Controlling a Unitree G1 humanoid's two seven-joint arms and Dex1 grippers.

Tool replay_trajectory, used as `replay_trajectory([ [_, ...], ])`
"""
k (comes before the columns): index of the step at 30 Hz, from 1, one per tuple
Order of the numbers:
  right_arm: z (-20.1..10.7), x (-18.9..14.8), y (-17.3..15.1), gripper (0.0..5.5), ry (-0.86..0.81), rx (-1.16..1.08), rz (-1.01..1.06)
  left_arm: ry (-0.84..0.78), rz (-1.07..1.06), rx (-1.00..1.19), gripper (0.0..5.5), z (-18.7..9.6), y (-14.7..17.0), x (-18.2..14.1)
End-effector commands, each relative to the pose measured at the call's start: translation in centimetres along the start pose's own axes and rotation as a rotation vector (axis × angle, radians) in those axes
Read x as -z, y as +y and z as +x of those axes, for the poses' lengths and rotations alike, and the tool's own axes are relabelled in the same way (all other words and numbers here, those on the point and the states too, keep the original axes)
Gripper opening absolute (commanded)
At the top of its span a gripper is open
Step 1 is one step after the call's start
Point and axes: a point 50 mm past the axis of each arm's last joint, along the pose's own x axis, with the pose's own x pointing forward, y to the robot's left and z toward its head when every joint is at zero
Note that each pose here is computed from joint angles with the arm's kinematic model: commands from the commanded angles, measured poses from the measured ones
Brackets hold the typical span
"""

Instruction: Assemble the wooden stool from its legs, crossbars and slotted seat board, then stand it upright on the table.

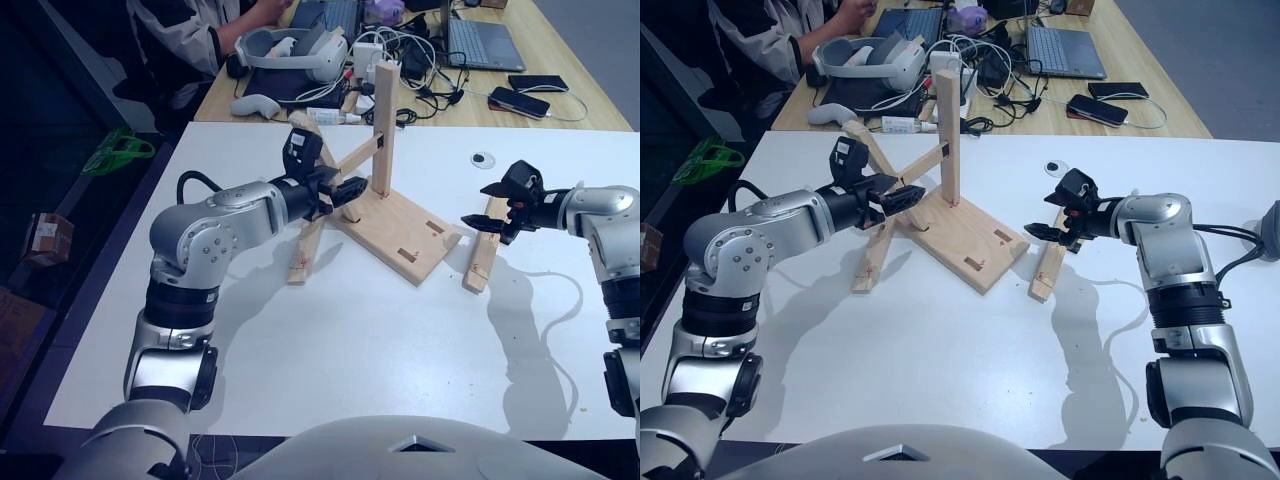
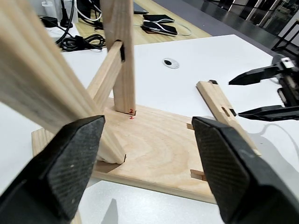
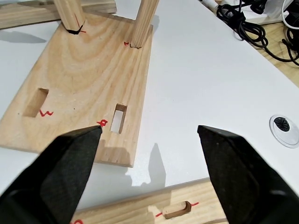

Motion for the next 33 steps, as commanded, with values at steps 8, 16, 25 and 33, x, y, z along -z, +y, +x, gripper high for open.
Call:
replay_trajectory([
  [8,-0.1,-0.8,1.1,3.83,-0.015,-0.038,-0.003,-0.108,0.014,-0.052,3.45,4.5,1.1,-3.2],
  [16,-2.0,0.2,1.3,3.83,-0.023,0.040,0.094,-0.096,0.042,-0.057,3.45,5.1,2.2,-2.8],
  [25,-3.6,2.1,1.6,3.83,-0.041,0.467,0.422,-0.152,0.078,-0.059,3.45,4.7,3.4,-4.1],
  [33,-3.5,6.2,-1.7,3.83,-0.004,0.968,0.757,-0.196,0.132,0.029,3.45,4.5,1.2,-4.5],
])
